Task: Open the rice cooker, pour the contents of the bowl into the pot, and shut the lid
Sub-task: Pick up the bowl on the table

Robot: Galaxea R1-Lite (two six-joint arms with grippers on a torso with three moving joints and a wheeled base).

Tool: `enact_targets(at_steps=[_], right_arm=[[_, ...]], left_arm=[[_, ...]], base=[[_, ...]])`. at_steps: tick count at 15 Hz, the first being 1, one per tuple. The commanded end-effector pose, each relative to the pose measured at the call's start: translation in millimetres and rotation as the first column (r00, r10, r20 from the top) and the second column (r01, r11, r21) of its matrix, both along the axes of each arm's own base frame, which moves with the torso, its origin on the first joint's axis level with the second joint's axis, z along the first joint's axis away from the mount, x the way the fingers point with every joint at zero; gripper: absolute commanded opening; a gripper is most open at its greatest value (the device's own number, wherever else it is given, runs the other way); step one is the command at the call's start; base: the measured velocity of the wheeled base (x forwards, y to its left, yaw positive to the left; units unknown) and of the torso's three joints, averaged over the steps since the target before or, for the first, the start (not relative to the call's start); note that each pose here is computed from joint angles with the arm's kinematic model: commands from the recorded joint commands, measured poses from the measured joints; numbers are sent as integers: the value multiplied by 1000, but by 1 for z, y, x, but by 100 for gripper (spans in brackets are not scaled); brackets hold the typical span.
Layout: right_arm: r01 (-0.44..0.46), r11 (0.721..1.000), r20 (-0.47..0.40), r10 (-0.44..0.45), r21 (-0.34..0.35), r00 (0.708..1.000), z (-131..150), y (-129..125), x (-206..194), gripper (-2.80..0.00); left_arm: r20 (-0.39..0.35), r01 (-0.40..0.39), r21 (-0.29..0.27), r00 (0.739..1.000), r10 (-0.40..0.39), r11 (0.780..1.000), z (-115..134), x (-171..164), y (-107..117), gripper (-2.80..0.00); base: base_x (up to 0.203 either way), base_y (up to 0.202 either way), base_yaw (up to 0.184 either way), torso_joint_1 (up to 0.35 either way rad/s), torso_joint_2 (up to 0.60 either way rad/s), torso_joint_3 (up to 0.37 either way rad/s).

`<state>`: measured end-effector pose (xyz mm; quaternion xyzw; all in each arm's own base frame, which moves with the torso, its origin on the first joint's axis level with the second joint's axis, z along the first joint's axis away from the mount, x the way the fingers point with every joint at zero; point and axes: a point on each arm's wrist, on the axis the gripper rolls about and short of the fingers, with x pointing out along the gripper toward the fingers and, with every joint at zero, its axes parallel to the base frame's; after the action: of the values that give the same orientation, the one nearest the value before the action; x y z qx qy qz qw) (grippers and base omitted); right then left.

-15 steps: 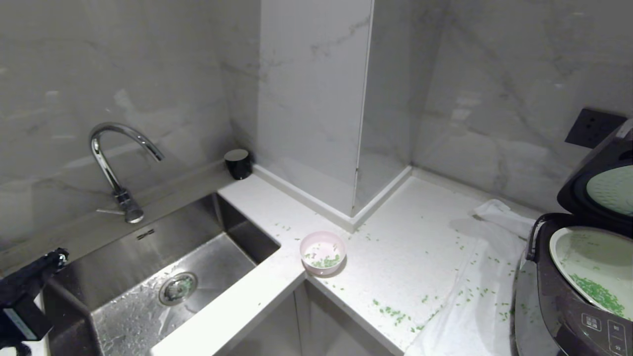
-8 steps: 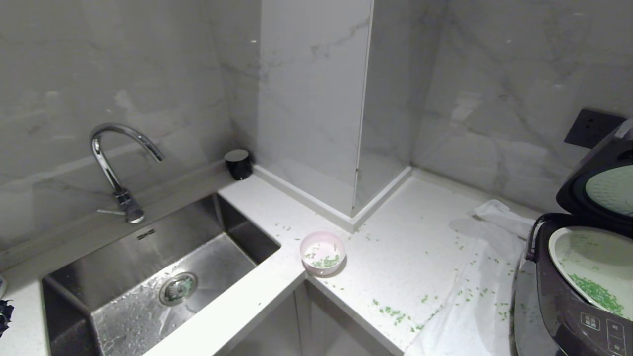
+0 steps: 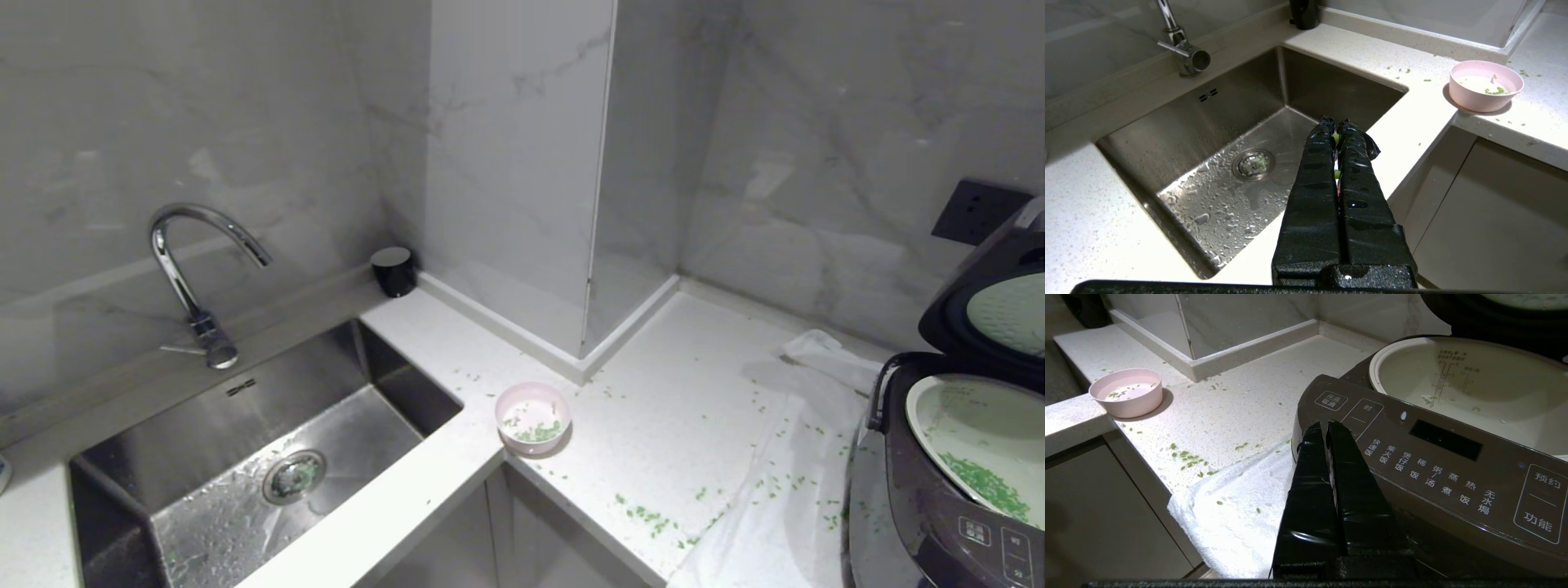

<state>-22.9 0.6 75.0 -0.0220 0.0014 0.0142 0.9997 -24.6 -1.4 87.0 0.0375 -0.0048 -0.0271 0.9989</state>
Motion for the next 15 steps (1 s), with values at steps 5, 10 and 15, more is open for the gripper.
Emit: enact_targets(at_steps=[5, 10, 15], right_arm=[[-1, 1000, -1, 1, -2, 1000, 0, 0, 0, -280], [25, 999, -2, -25, 34, 1000, 0, -1, 0, -280], [28, 999, 2, -28, 35, 1000, 0, -1, 0, -280]], left_arm=[[-15, -55, 12, 998, 55, 998, -11, 1, 1, -280], [-16, -57, 16, 998, 58, 998, -11, 1, 1, -280], [-13, -54, 8, 998, 55, 998, -11, 1, 1, -280]], base=[[0, 0, 0, 0, 0, 0], [0, 0, 0, 0, 0, 0], [-159, 0, -2, 5, 3, 2]])
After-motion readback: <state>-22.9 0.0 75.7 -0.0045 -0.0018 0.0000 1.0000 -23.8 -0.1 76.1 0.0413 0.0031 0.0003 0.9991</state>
